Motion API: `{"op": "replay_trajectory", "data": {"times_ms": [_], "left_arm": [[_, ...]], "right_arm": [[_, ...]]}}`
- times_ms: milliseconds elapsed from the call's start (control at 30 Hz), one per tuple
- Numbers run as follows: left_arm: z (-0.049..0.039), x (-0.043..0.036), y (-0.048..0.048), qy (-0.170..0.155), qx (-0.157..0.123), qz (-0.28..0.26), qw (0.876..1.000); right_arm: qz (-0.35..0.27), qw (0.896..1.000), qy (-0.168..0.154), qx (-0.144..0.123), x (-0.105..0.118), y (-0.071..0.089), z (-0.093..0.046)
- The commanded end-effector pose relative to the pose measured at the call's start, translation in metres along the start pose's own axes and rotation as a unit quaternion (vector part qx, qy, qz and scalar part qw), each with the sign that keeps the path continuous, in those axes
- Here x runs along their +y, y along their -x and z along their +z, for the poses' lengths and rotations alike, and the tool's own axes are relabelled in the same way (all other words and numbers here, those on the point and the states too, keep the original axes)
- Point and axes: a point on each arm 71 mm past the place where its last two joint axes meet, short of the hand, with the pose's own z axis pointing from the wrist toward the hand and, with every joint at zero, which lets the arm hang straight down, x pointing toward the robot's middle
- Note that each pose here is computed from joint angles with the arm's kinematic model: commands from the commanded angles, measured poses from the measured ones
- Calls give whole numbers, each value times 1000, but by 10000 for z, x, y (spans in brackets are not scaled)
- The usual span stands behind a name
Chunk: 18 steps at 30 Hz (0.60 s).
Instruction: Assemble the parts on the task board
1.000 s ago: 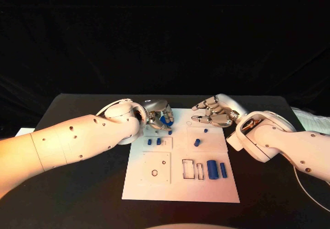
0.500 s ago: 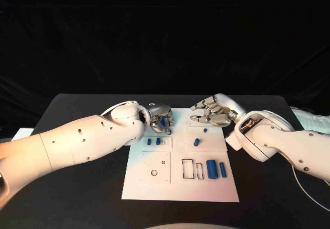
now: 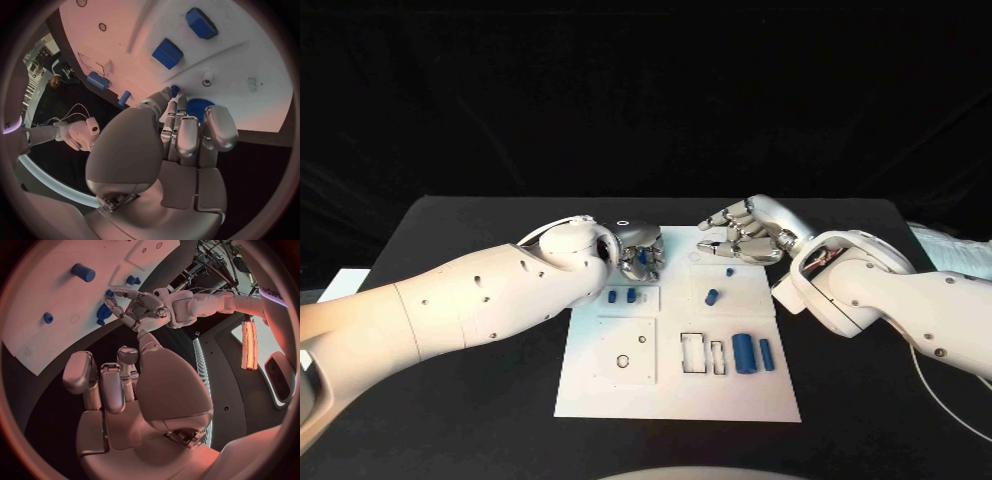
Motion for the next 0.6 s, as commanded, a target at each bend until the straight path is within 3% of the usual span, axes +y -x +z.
{"op": "replay_trajectory", "data": {"times_ms": [33,600], "left_arm": [[16,-22,-25,0,13,10,1000],[57,-33,-89,11,39,26,999]], "right_arm": [[-1,1000,6,7,13,-17,1],[-1,1000,6,8,17,-20,0]]}}
